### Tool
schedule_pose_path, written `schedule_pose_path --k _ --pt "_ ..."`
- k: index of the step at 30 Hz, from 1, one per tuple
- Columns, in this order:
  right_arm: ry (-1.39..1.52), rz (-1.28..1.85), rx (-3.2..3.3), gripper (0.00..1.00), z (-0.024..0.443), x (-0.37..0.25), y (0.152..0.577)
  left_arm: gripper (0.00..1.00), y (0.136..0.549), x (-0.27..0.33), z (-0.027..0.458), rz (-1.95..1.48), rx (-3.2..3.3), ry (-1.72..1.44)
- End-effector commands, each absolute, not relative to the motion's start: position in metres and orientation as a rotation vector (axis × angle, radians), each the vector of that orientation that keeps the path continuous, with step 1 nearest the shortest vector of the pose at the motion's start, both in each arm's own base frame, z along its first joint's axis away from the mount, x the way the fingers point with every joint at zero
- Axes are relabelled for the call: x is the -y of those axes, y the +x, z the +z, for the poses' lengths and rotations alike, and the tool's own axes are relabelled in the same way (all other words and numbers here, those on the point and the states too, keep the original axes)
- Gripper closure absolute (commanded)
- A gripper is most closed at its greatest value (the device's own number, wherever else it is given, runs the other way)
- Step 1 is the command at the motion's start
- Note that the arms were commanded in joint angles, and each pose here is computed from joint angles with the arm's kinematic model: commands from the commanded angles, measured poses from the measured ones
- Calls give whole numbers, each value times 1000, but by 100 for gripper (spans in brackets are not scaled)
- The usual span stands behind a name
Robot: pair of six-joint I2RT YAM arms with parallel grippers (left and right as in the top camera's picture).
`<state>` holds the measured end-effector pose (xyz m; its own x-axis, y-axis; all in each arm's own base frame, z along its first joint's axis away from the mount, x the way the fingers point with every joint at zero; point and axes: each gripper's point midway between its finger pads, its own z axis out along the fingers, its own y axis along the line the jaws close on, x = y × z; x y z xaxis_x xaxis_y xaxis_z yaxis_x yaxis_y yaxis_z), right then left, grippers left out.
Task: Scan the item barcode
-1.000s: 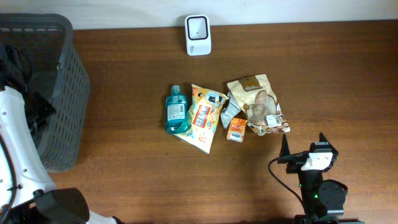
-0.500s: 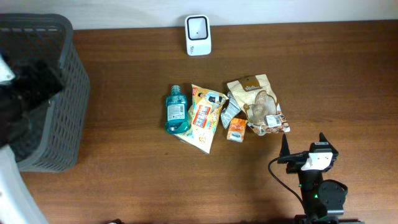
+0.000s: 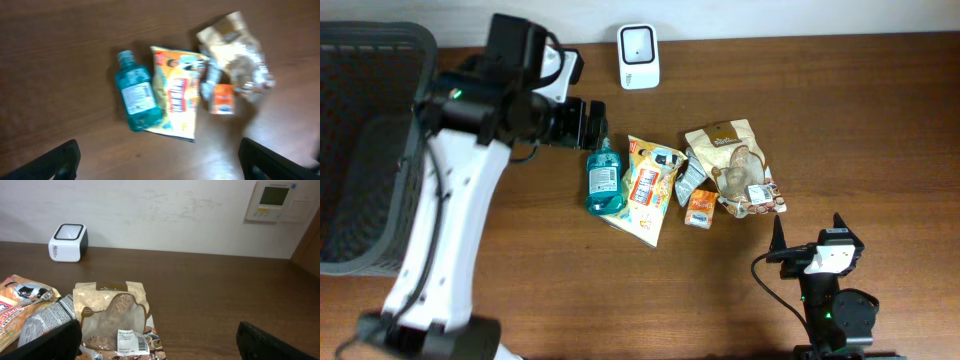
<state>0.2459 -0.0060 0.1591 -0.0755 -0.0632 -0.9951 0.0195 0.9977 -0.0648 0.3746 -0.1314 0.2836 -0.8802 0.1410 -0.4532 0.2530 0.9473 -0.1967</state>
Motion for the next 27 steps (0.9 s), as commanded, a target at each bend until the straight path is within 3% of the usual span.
schedule_pose_path --k 1,5,8,10,13,18,21,24,27 --pt "-39 -73 -1650 2 155 6 246 1 414 108 243 -87 -2696 223" --pt "-42 -69 -1630 2 160 5 246 1 438 103 218 -3 -2703 204" --pt "-271 141 -1455 2 198 -44 239 1 448 78 220 162 -2665 -9" --pt "-632 391 -1239 2 226 -108 201 1 450 72 220 147 -2657 -91" --pt "-936 516 -1012 2 241 -145 152 1 450 62 216 161 -2674 -118" --pt "-787 382 -761 1 331 -128 126 1 456 50 192 188 -2728 -152" --pt "-726 366 -896 1 374 -120 135 1 458 38 188 198 -2733 -187" --pt "-689 393 -1305 1 375 -108 179 1 458 35 188 199 -2733 -194" --pt "-721 703 -1543 2 374 -124 199 1 458 35 188 199 -2733 -194"
